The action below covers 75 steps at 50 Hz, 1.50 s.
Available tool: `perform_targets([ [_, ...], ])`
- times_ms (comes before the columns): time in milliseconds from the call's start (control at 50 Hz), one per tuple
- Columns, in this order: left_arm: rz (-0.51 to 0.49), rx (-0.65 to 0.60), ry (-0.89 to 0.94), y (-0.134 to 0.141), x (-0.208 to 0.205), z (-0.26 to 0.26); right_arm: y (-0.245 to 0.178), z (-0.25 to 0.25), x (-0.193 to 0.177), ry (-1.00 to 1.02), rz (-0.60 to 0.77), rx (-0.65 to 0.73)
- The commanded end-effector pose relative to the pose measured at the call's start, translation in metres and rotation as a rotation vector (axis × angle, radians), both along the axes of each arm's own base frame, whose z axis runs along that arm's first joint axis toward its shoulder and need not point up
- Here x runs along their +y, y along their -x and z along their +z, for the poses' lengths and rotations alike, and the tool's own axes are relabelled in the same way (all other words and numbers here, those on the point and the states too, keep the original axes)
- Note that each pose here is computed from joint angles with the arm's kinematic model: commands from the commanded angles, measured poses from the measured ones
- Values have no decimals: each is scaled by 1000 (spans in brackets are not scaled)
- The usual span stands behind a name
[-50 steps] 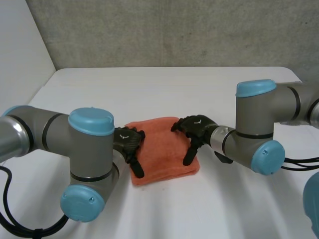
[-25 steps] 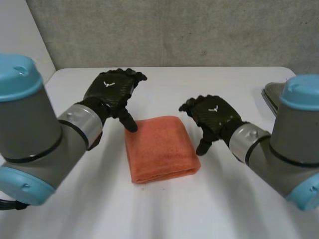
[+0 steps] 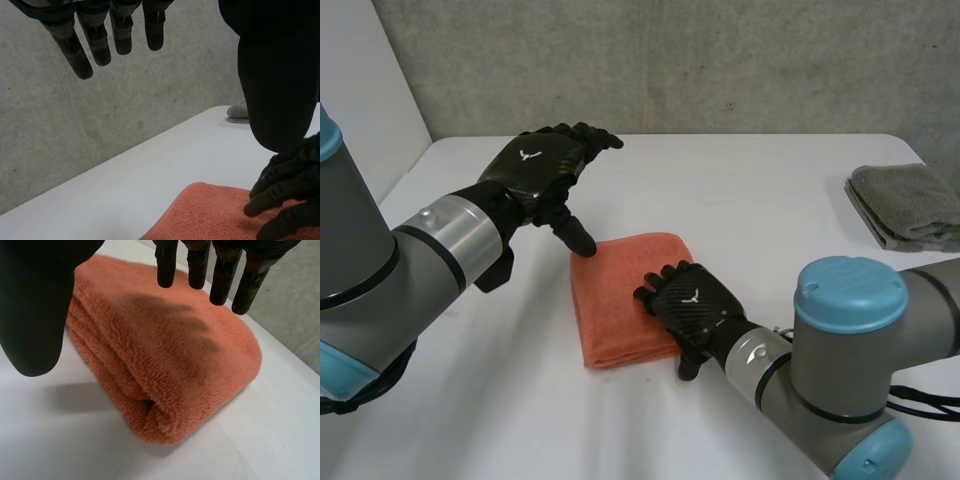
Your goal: Fold the laundry.
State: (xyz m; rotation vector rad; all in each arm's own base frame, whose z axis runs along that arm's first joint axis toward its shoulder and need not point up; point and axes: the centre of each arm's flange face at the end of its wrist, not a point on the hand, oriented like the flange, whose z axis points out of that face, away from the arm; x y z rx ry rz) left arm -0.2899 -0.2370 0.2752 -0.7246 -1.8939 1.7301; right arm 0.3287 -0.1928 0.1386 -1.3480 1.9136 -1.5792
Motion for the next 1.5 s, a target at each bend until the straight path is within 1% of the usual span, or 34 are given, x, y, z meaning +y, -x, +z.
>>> perform_targets([
  [20,1,-2,-1,0,1,0,-10,-13,-1,36,30,6],
  [360,1,-5,-10,0,1,-2,-21,-31,-13,89,22,37],
  [1180,1,-8,-21,-1,1,-5,-40,-29,-40,153,7,1],
  [1340,4,-7,-17,-2,0,-4,-45,-21,-45,205,18,5],
  [1500,10,-6,-17,-3,0,-3,-48,-21,-50,294,49,61],
])
